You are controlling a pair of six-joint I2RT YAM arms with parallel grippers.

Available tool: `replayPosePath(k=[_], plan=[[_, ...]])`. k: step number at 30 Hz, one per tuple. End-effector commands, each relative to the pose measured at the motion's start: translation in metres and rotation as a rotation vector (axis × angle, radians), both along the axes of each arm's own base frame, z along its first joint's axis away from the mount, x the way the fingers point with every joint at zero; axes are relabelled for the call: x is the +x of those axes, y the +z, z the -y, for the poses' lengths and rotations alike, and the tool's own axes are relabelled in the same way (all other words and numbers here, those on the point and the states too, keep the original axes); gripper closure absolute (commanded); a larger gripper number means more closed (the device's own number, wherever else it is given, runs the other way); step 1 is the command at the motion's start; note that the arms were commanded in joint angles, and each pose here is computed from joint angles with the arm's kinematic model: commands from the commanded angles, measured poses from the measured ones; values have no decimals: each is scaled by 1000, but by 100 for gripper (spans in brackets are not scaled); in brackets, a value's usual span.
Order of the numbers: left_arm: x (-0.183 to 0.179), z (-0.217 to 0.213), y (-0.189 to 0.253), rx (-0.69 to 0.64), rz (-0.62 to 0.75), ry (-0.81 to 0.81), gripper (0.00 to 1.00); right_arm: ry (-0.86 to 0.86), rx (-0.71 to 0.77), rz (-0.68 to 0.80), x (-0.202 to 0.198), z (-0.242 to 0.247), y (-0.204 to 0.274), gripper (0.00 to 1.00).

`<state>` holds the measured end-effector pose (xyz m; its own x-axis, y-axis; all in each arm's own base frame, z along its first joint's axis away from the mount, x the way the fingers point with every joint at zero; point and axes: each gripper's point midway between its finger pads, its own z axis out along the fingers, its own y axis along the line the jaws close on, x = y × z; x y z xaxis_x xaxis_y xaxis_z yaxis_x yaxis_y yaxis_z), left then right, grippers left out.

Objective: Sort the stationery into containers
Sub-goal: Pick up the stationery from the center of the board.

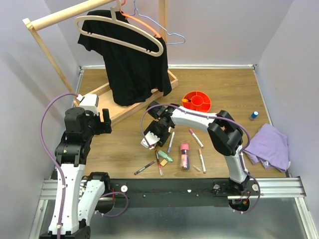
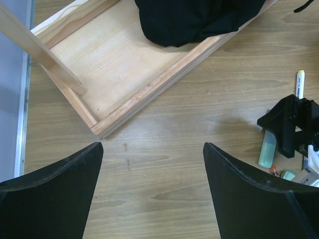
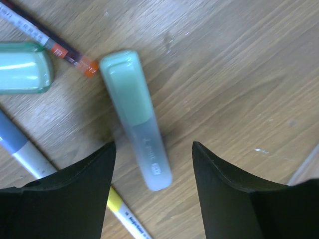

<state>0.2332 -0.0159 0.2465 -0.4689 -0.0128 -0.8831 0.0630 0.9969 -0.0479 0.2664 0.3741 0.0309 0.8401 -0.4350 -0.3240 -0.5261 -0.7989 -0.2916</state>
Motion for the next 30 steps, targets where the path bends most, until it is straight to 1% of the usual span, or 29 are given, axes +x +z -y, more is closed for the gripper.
replayPosePath(k=[1,9,16,20,22,26,30], plan=[[-4,1,2,-20,-4,1,10,75,-45,-19,-14,-8,-9,30],[-3,3,-1,-29,-6,1,10,95,-90,-67,-28,-9,-15,32],[-1,5,-2,-36,-7,-11,10,79,-188,-123,-35,-2,-25,44],[0,6,-1,-39,-5,-15,10,69,-225,-140,-38,-2,-36,45],[0,6,-1,-40,-7,-16,10,61,-242,-139,-39,0,-41,47],[2,8,-2,-46,-10,-25,10,49,-300,-165,-48,7,-55,48],[2,9,-3,-44,-19,-35,10,32,-354,-185,-55,10,-65,51]])
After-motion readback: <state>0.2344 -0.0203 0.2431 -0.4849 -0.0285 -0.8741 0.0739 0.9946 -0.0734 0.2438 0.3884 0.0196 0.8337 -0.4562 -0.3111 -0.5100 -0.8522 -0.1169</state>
